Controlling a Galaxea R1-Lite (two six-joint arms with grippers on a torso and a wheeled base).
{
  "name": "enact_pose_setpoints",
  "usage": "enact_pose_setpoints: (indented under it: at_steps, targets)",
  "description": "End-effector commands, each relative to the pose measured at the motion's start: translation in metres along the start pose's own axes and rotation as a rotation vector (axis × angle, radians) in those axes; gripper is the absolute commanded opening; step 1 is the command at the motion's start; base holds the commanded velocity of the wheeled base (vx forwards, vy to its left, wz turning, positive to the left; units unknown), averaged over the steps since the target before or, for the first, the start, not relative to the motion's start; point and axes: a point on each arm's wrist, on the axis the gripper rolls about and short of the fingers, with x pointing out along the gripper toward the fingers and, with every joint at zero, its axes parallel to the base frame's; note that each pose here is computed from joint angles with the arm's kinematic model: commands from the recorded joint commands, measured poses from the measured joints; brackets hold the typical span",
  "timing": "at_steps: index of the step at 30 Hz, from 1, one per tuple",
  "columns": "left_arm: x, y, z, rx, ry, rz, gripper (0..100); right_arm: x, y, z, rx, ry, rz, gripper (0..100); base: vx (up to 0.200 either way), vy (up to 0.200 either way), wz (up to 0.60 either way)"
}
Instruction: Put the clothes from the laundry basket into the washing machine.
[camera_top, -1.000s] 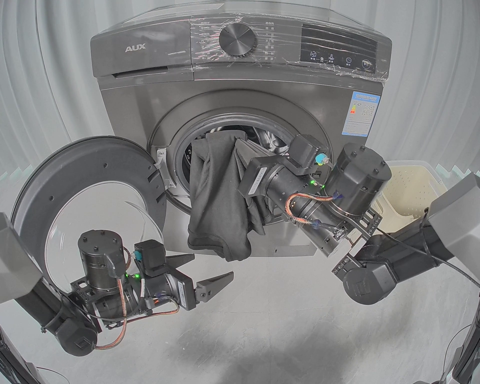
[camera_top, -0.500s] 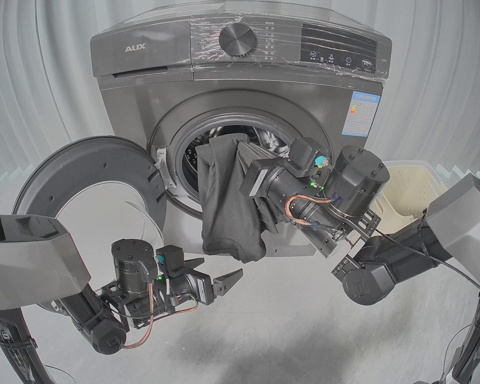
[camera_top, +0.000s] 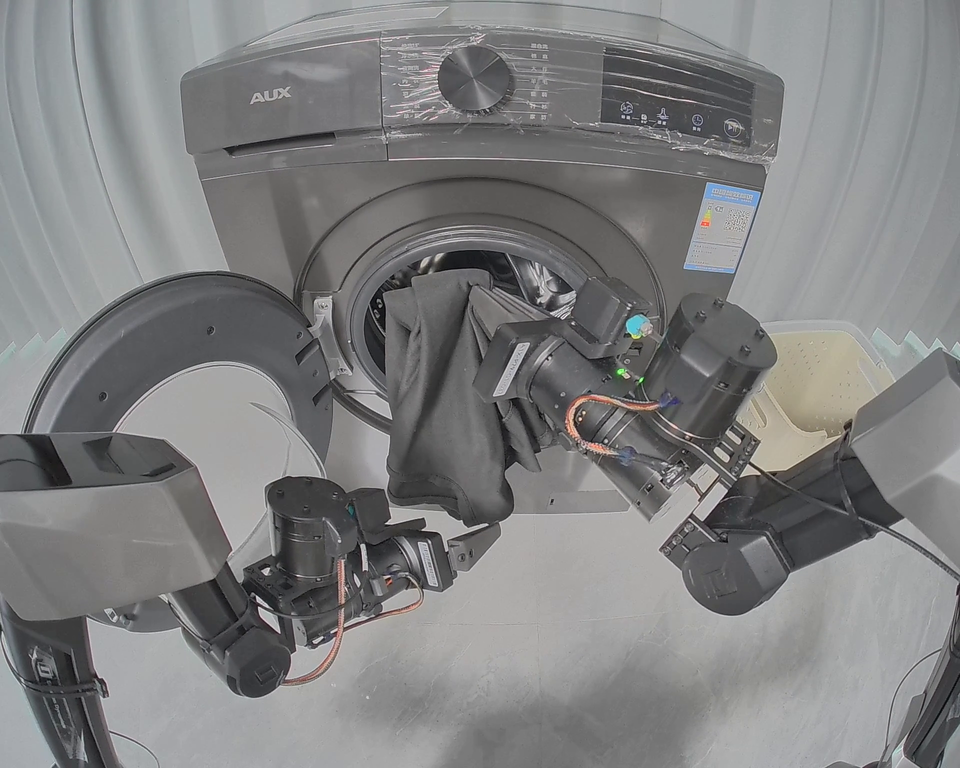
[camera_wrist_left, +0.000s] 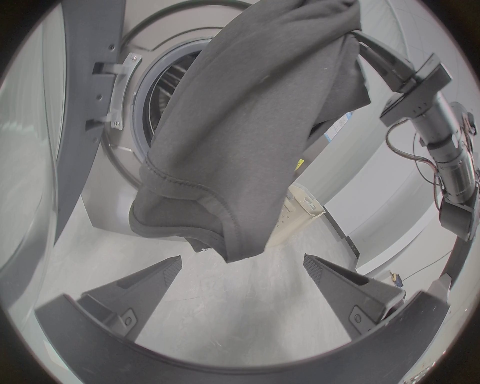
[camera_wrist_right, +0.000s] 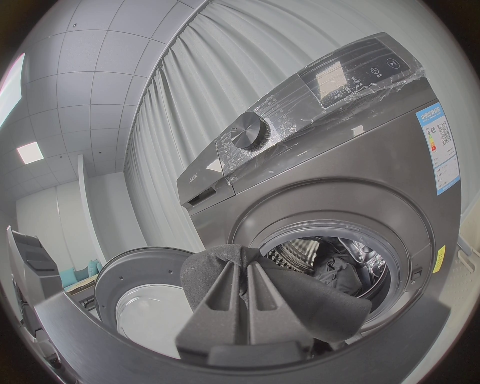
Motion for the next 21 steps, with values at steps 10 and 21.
enact_pose_setpoints:
  at_steps: [10,21]
  targets:
    - [0.017,0.001,0.002,-0.153,0.024,0.012,100,-0.001,0.002,0.0,0.003,0.0,0.006,0,0.0,0.0,0.0]
    - [0.033,-0.004,0.007,-0.144,-0.019,-0.014,100,-0.003,0.004,-0.002,0.004,0.002,0.011,0,0.0,0.0,0.0]
